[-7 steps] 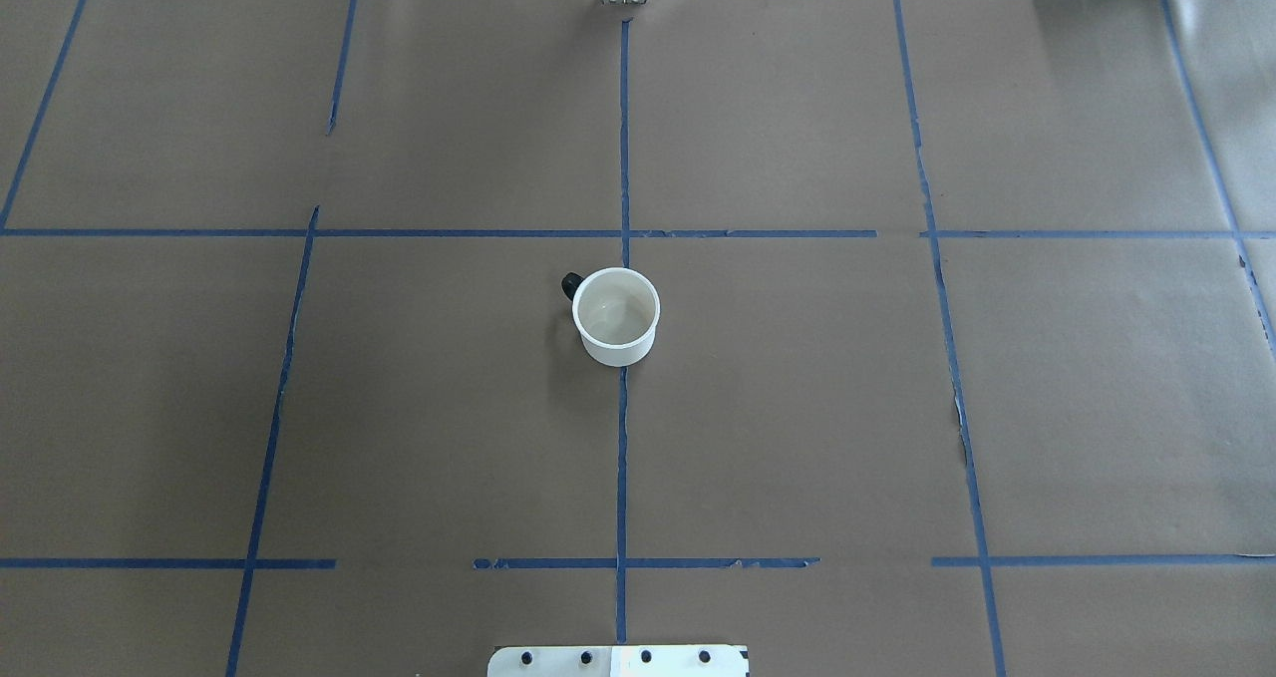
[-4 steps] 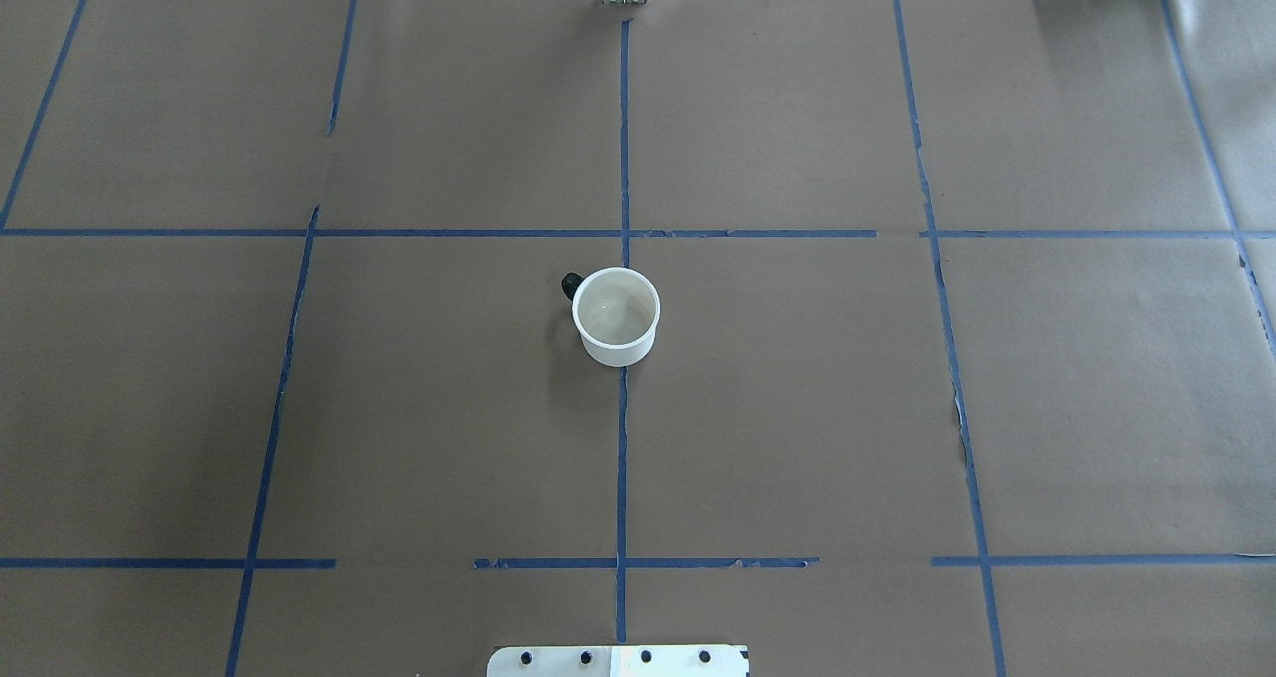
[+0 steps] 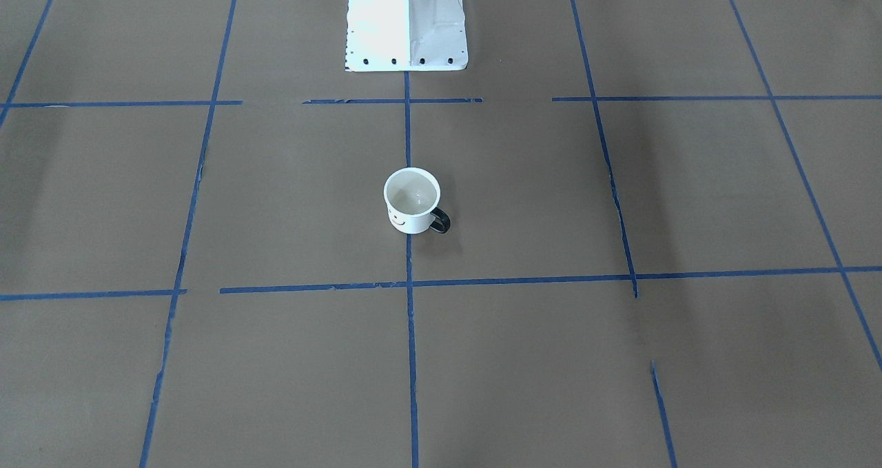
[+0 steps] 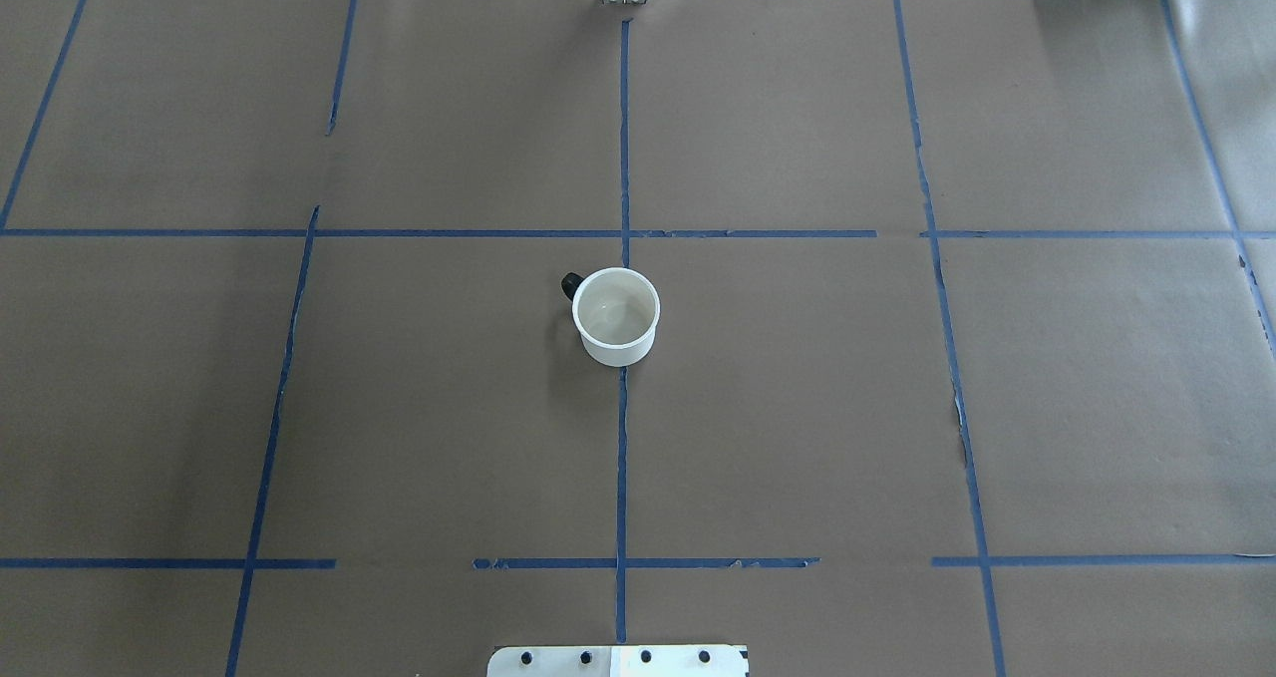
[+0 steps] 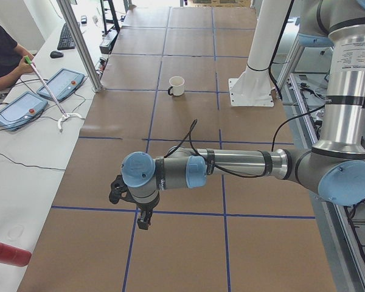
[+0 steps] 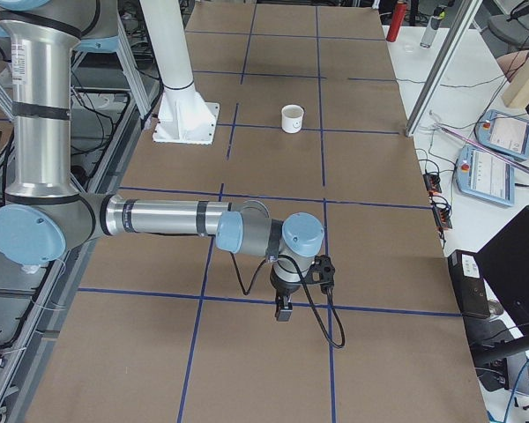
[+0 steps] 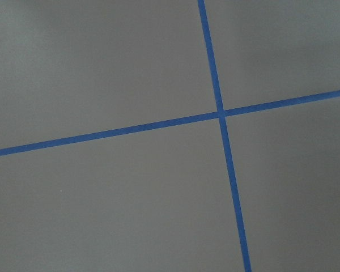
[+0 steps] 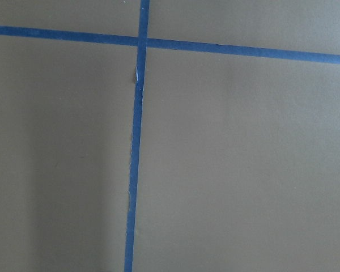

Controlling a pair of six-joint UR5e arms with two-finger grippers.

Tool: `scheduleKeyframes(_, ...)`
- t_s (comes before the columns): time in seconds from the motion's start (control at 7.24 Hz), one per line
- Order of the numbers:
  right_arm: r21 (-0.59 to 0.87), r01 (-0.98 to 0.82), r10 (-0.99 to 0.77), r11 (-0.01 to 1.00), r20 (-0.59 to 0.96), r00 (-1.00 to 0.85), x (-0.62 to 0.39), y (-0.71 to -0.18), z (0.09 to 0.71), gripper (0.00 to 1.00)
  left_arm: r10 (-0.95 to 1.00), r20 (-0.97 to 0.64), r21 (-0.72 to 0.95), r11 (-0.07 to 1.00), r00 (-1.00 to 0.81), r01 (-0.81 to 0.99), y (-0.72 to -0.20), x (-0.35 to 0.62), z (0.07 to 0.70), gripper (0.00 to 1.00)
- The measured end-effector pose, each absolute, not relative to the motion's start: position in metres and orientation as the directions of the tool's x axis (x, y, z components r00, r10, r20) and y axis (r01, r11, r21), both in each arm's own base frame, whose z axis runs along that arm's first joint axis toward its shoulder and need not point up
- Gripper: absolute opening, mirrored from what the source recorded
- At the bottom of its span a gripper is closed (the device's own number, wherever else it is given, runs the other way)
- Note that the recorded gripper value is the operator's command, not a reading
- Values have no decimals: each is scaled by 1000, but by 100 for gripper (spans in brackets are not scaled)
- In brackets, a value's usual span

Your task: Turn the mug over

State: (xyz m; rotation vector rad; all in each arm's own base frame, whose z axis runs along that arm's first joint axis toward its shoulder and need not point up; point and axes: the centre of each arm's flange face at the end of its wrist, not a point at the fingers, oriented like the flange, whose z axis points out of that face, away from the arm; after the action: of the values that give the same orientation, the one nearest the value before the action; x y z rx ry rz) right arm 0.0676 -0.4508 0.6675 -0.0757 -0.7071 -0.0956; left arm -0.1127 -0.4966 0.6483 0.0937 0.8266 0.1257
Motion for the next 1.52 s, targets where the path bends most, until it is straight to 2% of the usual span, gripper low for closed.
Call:
scheduleKeyframes(0.55, -37, 113, -62, 993, 651, 756, 68, -451, 668, 100, 210, -717, 175, 977, 665, -119, -509, -82, 624, 100)
scheduleKeyframes(1.11, -37, 113, -62, 993, 651, 756, 68, -451, 668, 100, 152, -730, 99, 988, 666, -116, -508, -82, 618, 100)
scheduleKeyframes(1.52, -37, 113, -62, 993, 651, 756, 68, -451, 668, 100, 146, -729, 102, 989, 669, -105, -508, -82, 610, 100)
